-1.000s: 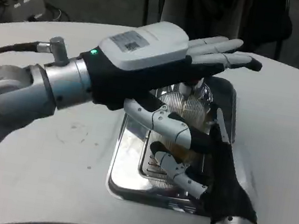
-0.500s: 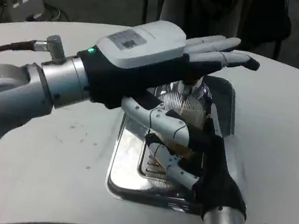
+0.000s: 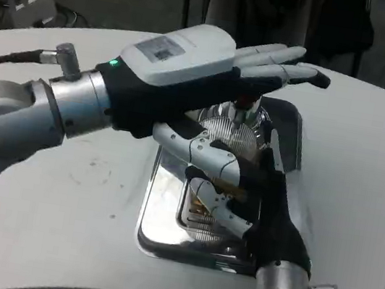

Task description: Grasp the cup under the faucet to collect the drink, then remove the cup.

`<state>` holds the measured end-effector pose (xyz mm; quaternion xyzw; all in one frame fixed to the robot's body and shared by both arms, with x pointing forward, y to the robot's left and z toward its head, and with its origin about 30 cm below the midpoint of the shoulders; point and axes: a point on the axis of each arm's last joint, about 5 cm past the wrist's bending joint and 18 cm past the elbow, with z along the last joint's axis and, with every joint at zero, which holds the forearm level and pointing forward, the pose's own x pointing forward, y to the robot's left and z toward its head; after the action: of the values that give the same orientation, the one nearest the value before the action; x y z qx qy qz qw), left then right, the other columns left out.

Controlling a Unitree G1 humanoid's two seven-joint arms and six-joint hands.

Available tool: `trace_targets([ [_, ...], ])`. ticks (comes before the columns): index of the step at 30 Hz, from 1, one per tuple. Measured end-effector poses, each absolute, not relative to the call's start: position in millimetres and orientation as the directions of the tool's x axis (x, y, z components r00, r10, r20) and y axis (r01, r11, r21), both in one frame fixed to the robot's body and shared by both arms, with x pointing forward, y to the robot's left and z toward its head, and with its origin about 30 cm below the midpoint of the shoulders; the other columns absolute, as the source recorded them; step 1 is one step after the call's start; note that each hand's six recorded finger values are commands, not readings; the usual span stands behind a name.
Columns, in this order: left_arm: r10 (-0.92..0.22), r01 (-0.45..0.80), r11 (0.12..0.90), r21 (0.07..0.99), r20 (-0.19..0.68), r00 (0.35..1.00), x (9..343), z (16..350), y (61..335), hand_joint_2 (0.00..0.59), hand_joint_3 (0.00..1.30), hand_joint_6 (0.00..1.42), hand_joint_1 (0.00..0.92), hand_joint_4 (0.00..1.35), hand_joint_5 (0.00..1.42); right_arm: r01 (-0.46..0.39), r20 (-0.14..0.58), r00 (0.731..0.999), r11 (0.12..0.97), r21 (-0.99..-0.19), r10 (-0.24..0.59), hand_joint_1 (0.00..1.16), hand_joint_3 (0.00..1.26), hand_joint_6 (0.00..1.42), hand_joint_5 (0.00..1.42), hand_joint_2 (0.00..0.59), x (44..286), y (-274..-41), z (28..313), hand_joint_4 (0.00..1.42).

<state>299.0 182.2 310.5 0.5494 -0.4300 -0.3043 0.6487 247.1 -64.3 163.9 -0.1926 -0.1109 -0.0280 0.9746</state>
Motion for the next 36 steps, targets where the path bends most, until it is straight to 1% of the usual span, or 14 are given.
trace_targets([
  [5, -0.865, -0.079, 0.209, 0.975, 0.222, 0.449, 299, 311, 184, 0.105, 0.12, 0.25, 0.000, 0.00, 0.02, 0.106, 0.233, 0.972, 0.926, -0.361, -0.021, 0.65, 0.00, 0.05, 0.00, 0.217, 248, -63, 164, 0.00],
  [11, -0.864, -0.080, 0.209, 0.975, 0.222, 0.452, 299, 312, 184, 0.109, 0.13, 0.25, 0.000, 0.00, 0.02, 0.098, 0.230, 0.973, 0.930, -0.354, -0.015, 0.66, 0.00, 0.06, 0.00, 0.210, 251, -60, 163, 0.00],
  [16, -0.863, -0.080, 0.209, 0.975, 0.222, 0.453, 299, 312, 185, 0.110, 0.13, 0.25, 0.000, 0.00, 0.02, 0.120, 0.240, 0.970, 0.932, -0.343, -0.037, 0.66, 0.00, 0.07, 0.01, 0.209, 256, -56, 164, 0.00],
  [24, -0.858, -0.074, 0.217, 0.973, 0.226, 0.462, 300, 311, 188, 0.110, 0.13, 0.25, 0.000, 0.00, 0.02, 0.134, 0.241, 0.969, 0.929, -0.345, -0.050, 0.67, 0.00, 0.09, 0.04, 0.208, 259, -53, 156, 0.00],
  [29, -0.857, -0.071, 0.220, 0.973, 0.227, 0.462, 300, 311, 189, 0.110, 0.14, 0.25, 0.000, 0.00, 0.02, 0.159, 0.254, 0.965, 0.927, -0.341, -0.072, 0.68, 0.00, 0.12, 0.08, 0.206, 260, -51, 153, 0.03],
  [33, -0.856, -0.069, 0.221, 0.973, 0.228, 0.464, 301, 311, 189, 0.111, 0.14, 0.25, 0.000, 0.00, 0.02, 0.196, 0.263, 0.959, 0.918, -0.345, -0.106, 0.69, 0.00, 0.14, 0.13, 0.204, 263, -48, 149, 0.08],
  [36, -0.855, -0.070, 0.219, 0.973, 0.226, 0.467, 301, 311, 190, 0.111, 0.14, 0.26, 0.000, 0.00, 0.03, 0.213, 0.270, 0.955, 0.913, -0.348, -0.120, 0.69, 0.04, 0.17, 0.18, 0.204, 264, -45, 147, 0.12],
])
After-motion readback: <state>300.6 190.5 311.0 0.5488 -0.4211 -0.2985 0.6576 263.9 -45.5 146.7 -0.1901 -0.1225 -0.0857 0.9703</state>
